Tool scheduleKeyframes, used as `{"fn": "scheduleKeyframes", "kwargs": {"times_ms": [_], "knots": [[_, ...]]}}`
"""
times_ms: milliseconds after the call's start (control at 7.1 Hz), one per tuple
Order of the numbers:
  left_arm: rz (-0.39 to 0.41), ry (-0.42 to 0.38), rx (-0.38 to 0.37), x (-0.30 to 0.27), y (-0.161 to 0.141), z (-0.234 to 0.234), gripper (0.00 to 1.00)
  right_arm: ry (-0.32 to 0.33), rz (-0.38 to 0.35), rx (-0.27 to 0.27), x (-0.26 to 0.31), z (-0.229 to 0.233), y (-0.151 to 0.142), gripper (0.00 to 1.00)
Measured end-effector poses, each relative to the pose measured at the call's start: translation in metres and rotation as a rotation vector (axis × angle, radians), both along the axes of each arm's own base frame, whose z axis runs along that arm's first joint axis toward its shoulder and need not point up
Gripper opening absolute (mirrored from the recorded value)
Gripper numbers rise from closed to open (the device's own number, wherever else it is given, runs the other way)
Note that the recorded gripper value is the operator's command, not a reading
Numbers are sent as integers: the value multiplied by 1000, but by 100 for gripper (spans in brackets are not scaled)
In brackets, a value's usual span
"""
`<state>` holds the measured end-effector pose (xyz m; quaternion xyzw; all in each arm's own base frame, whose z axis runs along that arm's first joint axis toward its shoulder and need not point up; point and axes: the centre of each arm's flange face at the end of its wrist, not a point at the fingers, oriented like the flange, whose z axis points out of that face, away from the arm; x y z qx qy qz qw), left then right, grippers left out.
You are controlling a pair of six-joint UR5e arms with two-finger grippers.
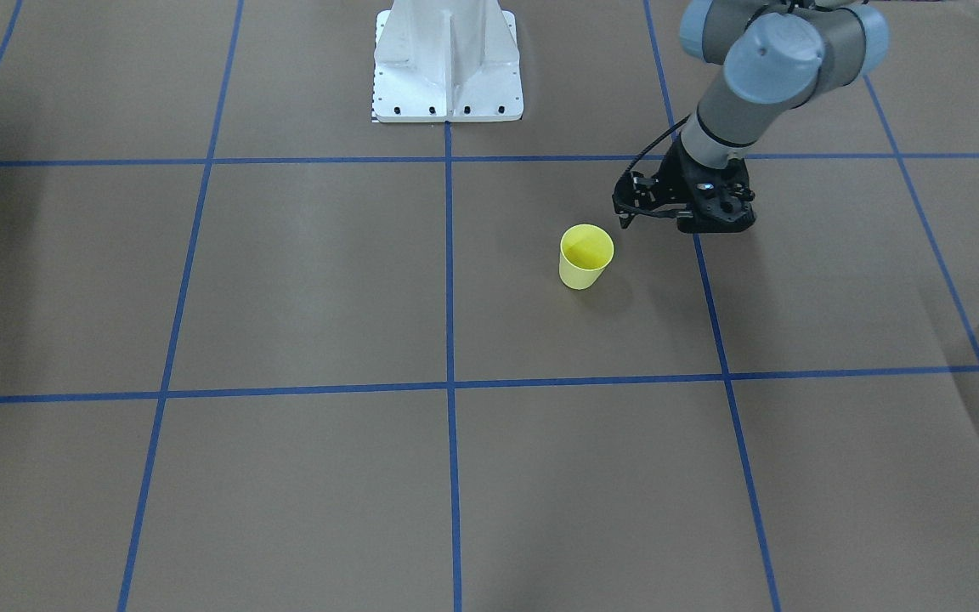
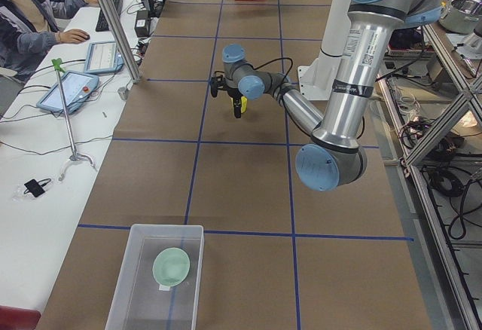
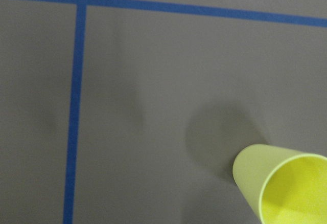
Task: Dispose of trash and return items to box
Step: 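Close the left gripper on the rim of the yellow cup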
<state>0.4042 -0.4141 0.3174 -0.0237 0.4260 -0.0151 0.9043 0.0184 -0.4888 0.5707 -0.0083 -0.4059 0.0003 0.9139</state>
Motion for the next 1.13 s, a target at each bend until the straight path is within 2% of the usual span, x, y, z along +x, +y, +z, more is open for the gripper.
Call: {"fn": "scheduleKeyframes", "kwargs": {"times_ms": [282, 987, 1128], "knots": [[9, 3, 4, 26, 7, -16, 97, 0, -3, -9, -3, 2, 1, 100], [-1, -7, 21, 31, -20, -1, 97, 1, -7, -16, -5, 5, 4, 100], [-8, -7, 20, 34, -26, 0, 81, 0, -6, -14, -5, 4, 5, 100]]}}
